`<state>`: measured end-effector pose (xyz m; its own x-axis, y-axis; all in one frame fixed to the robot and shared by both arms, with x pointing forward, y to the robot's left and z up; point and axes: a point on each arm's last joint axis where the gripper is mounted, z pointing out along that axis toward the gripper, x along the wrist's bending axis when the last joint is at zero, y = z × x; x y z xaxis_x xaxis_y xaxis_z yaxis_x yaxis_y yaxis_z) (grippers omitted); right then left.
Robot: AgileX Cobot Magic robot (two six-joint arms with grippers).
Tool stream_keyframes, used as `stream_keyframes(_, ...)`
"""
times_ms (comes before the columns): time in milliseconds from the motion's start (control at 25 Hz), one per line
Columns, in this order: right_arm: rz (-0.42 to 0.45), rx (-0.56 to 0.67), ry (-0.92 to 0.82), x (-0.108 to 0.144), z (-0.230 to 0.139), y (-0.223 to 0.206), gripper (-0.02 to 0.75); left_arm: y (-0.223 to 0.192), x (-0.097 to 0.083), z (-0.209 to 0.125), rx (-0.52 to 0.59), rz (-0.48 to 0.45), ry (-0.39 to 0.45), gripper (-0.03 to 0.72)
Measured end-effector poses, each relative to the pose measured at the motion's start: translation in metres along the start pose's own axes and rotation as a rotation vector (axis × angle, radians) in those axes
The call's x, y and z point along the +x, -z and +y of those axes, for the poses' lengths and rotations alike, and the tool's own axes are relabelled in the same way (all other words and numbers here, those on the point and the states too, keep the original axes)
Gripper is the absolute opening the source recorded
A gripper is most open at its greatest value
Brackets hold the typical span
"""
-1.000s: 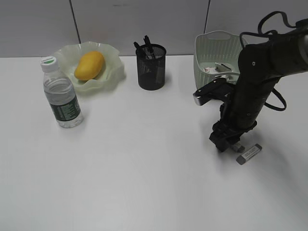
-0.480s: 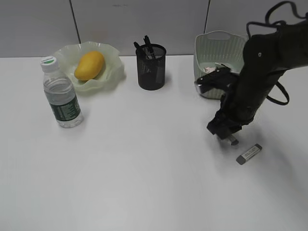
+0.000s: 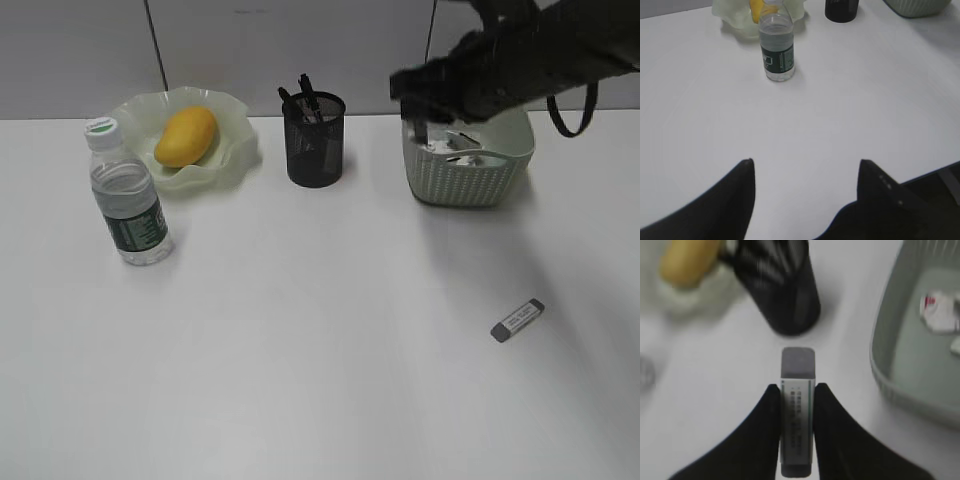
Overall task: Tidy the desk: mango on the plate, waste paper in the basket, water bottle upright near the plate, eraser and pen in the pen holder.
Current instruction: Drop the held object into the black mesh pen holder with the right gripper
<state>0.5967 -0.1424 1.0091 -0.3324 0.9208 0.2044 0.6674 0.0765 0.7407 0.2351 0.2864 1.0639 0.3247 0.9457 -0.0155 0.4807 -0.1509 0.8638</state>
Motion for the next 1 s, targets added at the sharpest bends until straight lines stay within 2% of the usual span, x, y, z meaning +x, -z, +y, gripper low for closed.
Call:
stream_keyframes(120,-0.017,-0.178,0.066,0.014,0.017,-0.003,0.167,0.000,0.000,0.000,0.000,0.000,-0.001,0.487)
stream_keyframes(320,-0.014,-0.345,0.401,0.051,0.026,-0.026,0.167,0.000,0.000,0.000,-0.001,0.000,-0.001,0.463)
stream_keyframes(400,-0.014,-0.402,0.466,0.059,0.027,-0.039,0.167,0.000,0.000,0.000,-0.001,0.000,-0.001,0.449)
stream_keyframes(680,-0.016,-0.530,0.412,0.061,0.035,-0.091,0.167,0.000,0.000,0.000,-0.001,0.000,-0.001,0.438)
stream_keyframes(1000,-0.024,-0.491,0.353,0.055,0.019,-0.133,0.167,0.000,0.000,0.000,-0.002,0.000,-0.001,0.437)
